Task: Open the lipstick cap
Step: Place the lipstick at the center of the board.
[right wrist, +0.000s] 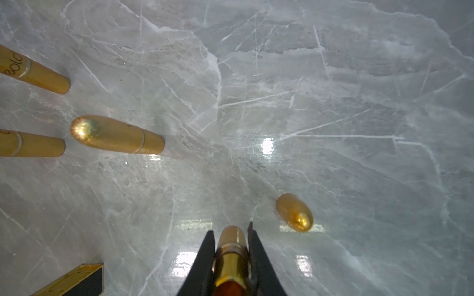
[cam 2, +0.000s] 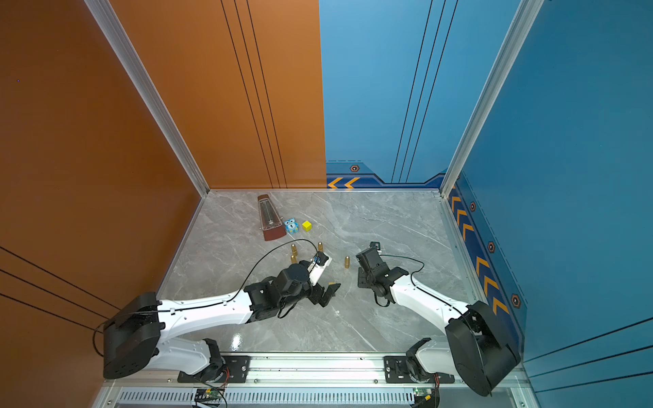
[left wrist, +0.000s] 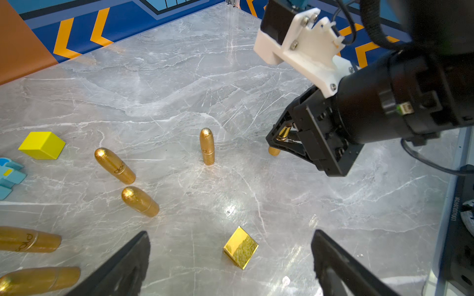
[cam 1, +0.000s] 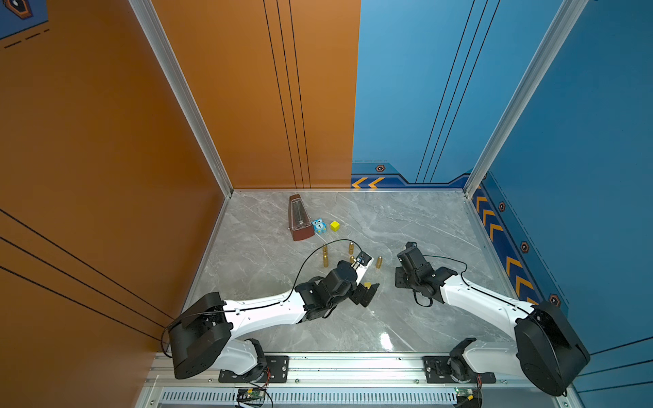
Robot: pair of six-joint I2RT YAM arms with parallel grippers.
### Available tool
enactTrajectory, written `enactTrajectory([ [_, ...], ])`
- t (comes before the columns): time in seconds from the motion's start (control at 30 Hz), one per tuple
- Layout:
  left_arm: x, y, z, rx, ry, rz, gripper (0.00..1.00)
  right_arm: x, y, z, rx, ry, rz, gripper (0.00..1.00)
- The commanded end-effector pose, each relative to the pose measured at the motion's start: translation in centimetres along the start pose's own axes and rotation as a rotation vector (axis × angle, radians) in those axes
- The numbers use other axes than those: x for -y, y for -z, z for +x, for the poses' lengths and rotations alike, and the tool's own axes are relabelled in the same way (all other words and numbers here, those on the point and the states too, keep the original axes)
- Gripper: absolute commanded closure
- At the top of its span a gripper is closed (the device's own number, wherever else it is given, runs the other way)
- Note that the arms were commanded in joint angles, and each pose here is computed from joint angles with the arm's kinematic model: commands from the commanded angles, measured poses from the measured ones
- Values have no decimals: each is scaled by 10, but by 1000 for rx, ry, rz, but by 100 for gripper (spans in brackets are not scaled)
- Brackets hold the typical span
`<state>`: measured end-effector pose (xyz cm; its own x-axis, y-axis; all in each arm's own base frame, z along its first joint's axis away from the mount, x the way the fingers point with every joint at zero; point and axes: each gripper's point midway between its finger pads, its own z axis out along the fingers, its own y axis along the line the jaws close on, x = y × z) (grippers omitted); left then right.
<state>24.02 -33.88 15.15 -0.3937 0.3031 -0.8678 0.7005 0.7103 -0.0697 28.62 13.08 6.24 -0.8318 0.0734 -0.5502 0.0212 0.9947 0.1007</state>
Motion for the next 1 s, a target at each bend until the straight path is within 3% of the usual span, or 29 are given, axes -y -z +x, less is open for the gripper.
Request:
enactTrajectory([
  [0.0, 1, -3, -11, 17, 15, -15, 1, 5, -9, -10, 51, 16, 33, 85],
  [0.97, -4, -9, -5, -3, 13, -25, 1, 8, -28, 15, -11, 72, 74, 80],
])
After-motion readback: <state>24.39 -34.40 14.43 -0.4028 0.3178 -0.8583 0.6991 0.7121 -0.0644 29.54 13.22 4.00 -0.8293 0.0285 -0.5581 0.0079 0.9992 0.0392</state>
